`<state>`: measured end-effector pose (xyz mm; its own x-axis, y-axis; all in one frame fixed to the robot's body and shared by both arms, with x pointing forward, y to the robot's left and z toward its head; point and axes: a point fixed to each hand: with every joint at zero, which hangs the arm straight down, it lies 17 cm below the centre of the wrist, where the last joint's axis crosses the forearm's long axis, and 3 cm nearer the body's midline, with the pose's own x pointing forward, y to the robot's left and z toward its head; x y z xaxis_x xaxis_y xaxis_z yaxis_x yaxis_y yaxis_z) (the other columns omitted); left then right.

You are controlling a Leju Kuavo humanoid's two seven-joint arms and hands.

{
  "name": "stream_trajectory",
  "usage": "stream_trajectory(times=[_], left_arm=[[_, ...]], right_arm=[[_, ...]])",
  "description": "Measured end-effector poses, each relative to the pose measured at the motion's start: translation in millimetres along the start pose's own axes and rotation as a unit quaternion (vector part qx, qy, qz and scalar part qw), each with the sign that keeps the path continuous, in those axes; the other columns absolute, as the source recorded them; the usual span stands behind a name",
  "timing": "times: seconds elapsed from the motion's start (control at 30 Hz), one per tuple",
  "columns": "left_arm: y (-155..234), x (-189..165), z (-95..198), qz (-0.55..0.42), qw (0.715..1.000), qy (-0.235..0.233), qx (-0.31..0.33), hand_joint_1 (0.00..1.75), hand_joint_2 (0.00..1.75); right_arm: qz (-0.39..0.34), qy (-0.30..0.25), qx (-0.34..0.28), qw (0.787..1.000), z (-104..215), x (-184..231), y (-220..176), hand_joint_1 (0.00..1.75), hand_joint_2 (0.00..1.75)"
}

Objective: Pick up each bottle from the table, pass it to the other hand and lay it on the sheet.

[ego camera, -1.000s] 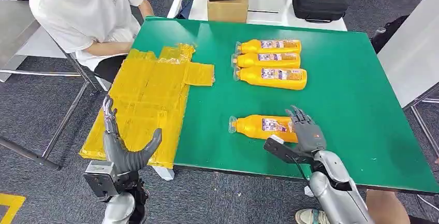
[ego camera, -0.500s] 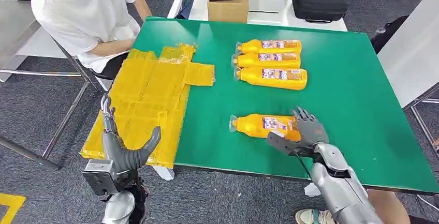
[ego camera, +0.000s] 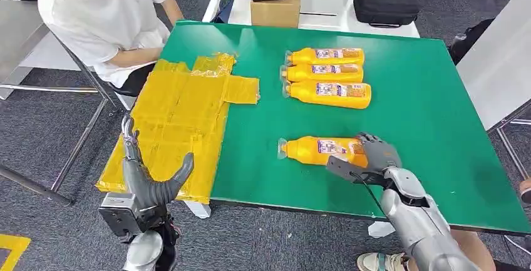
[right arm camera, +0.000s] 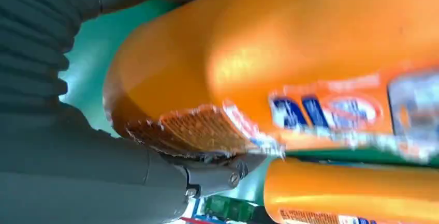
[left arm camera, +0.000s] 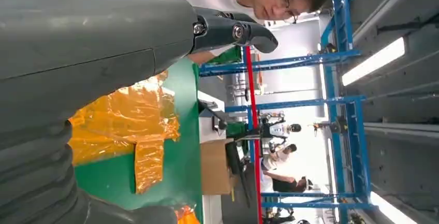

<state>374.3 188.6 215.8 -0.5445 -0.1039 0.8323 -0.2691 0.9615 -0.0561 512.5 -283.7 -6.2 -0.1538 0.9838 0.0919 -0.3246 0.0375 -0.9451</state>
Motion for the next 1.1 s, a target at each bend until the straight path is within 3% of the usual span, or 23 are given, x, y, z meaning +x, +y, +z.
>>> stream_trajectory(times=[0.5,0.6,0.7,0.8,0.9,0.97,1.1], left_arm=[[1.8,0.4,0.3,0.006,1.0,-0.002,0.005,0.0,1.75],[1.2,-1.3,1.4,0.005,1.0,0.0,0.004,0.0,1.75],[0.3,-2.3,2.6,0.007,1.0,0.002,0.002,0.0,1.75],[-3.9,-8.7,8.6,0.015,1.0,0.022,-0.012,0.0,1.75],[-23.4,-23.0,20.3,0.076,0.993,0.076,-0.052,0.0,1.75],[-35.0,-23.9,28.4,0.095,0.989,0.084,-0.075,0.0,1.75],[-41.2,-25.1,34.1,0.099,0.988,0.086,-0.084,0.0,1.75]], right_arm=[[-0.098,-0.029,-0.002,0.995,3.8,15.5,11.6,1.75,1.75],[-0.164,-0.049,-0.005,0.985,8.8,26.5,15.1,1.75,1.75],[-0.245,-0.071,-0.023,0.967,18.8,47.0,15.4,1.75,1.75],[-0.335,-0.105,-0.053,0.935,42.2,80.3,14.7,1.75,1.75],[-0.407,-0.139,-0.094,0.898,70.5,108.3,3.9,1.75,1.75],[-0.452,-0.159,-0.13,0.868,86.6,120.2,-15.2,1.75,1.75],[-0.489,-0.174,-0.173,0.837,105.6,130.7,-41.3,1.75,1.75]])
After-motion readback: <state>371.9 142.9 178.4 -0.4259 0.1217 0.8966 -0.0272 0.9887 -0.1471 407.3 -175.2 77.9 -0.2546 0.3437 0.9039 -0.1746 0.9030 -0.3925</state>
